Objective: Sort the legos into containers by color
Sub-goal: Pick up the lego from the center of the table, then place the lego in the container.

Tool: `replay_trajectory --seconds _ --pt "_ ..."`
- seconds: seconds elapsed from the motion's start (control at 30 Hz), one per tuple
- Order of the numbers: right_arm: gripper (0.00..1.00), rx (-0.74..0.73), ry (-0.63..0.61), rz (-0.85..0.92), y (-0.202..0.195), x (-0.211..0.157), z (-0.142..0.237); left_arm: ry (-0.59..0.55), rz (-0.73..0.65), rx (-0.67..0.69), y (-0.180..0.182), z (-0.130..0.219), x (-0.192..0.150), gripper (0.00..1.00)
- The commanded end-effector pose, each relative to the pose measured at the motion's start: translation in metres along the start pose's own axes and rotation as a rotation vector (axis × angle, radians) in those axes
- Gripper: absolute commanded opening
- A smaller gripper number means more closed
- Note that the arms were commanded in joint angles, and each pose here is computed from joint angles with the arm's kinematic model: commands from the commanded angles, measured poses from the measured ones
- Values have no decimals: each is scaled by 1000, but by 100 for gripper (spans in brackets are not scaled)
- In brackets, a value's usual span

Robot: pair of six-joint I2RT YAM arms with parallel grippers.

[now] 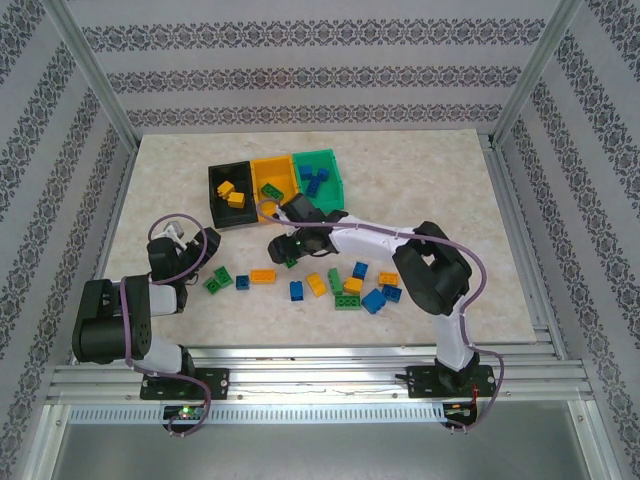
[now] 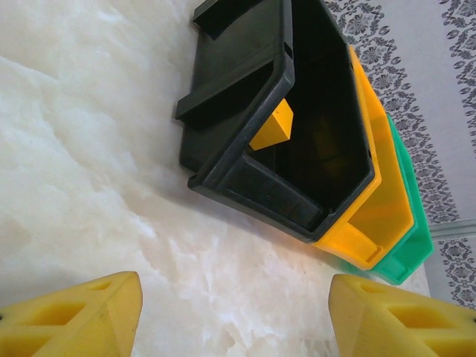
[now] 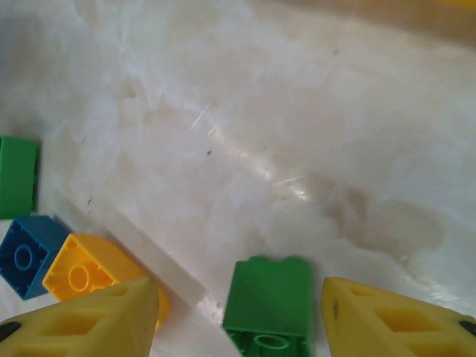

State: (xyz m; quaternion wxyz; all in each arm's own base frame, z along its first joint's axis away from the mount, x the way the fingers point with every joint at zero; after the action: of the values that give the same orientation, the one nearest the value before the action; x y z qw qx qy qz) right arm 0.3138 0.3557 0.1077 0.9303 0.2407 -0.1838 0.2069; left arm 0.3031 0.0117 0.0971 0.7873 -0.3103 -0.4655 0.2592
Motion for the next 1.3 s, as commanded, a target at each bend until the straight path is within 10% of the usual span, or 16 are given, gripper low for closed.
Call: replay_trajectory --seconds 0.0,0.47,0.8,1.03,1.27 --pt "59 -74 23 8 -13 -11 -10 -34 -27 -60 -10 2 8 67" --pt "42 -141 57 11 -14 -27 -30 -46 -82 -40 -19 8 12 67" --pt "33 -6 -123 -96 -19 37 1 -33 -91 -48 -22 5 10 67" --pt "36 9 -256 -149 -38 104 18 -26 -154 -23 -31 9 13 65" --pt "64 -4 -306 -158 -49 147 18 -15 -168 -23 -32 7 11 65"
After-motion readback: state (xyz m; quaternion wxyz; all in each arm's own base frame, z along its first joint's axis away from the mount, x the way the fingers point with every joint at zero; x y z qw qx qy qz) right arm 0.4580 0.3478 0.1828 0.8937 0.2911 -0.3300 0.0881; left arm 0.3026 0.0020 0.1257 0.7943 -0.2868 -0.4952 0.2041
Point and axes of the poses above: each hand's point on the last joint's axis, 136 mm out from that joint toward the fingers, its own z axis back along the fingers, its own y axis along the line the jaws close on, x = y × z, the point moved 6 cm from there along z, back along the fingers, and after that the axes turned 5 degrees about -z, right-handed, at the moved point
